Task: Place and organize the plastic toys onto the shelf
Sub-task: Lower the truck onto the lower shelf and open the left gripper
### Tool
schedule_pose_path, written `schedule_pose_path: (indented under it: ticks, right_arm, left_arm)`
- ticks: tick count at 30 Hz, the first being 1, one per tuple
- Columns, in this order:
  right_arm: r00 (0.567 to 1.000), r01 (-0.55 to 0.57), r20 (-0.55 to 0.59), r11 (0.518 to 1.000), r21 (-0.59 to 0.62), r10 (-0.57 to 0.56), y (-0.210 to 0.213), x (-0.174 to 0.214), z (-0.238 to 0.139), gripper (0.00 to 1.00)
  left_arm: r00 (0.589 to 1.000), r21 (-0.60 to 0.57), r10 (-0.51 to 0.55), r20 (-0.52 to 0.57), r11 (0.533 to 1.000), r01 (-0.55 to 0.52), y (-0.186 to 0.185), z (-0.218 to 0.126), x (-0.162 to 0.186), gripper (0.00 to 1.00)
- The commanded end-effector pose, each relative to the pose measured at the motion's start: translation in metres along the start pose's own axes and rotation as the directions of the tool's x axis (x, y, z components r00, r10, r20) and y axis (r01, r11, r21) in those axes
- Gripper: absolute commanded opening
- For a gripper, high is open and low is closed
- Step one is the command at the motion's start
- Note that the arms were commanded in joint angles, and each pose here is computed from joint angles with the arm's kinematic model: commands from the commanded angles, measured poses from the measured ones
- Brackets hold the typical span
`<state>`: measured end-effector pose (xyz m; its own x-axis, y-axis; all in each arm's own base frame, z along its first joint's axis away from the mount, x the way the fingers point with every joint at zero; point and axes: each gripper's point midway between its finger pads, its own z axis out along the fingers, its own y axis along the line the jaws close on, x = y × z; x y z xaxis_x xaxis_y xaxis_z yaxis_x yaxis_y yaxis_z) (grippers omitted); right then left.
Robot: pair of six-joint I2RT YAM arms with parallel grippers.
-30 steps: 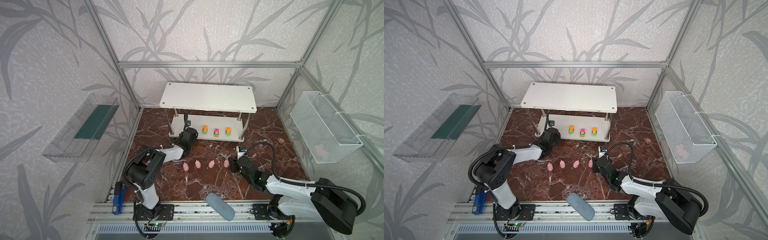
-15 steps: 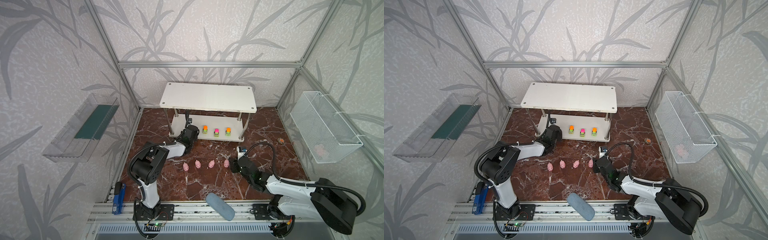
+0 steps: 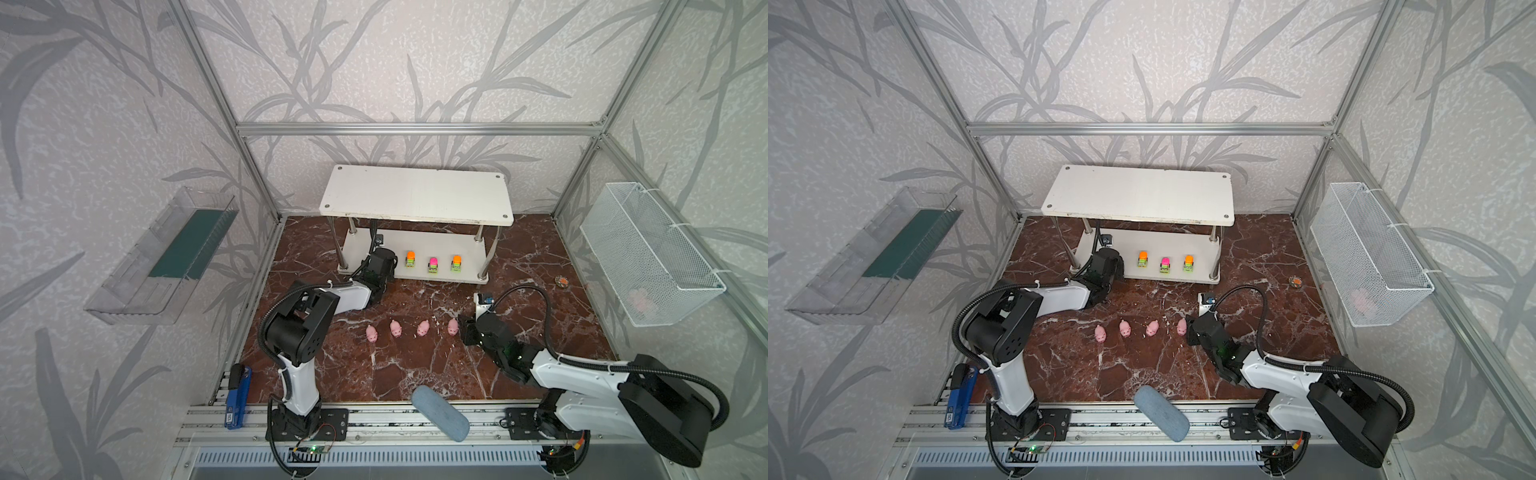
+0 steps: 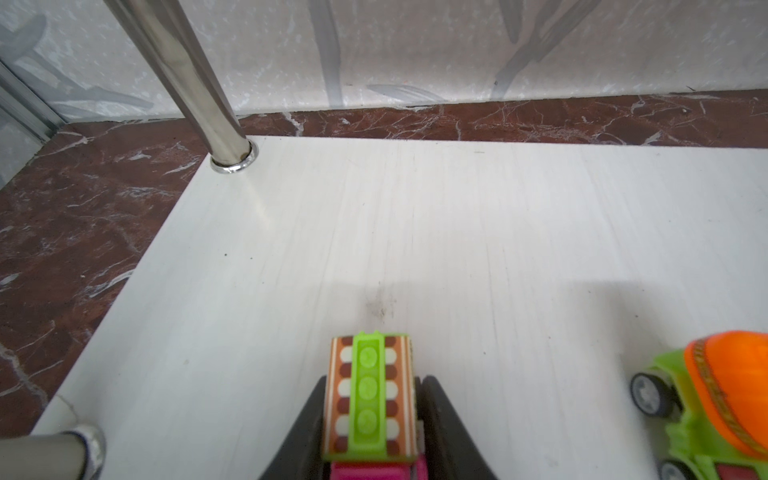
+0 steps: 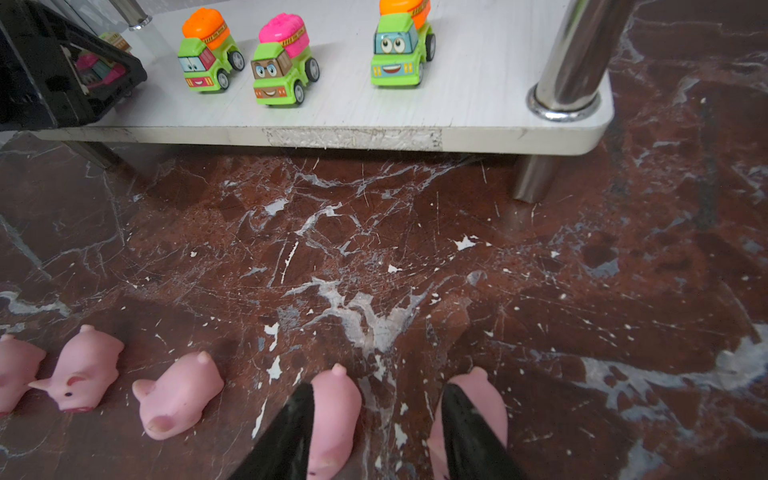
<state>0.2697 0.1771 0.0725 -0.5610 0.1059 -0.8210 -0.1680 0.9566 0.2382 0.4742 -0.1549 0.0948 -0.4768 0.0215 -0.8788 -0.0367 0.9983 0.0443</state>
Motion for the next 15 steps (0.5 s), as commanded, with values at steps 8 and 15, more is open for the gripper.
schedule_pose_path:
  ticks: [8,15]
  right_arm:
    - [1.000,-0.019,0.016,1.000,0.009,0.018,-0.0028,-0.0026,0.0019,0.51]
    - [1.000,-0.020,0.013,1.000,0.007,0.020,-0.0026,-0.0019,0.0030,0.51]
  left_arm:
    - [1.000,0.014,-0.024,-0.001,1.000,0.024,-0.0003,0.0124,-0.0104,0.33]
    - [1.000,0.020,-0.024,0.006,1.000,0.024,-0.0013,0.0139,-0.0149,0.33]
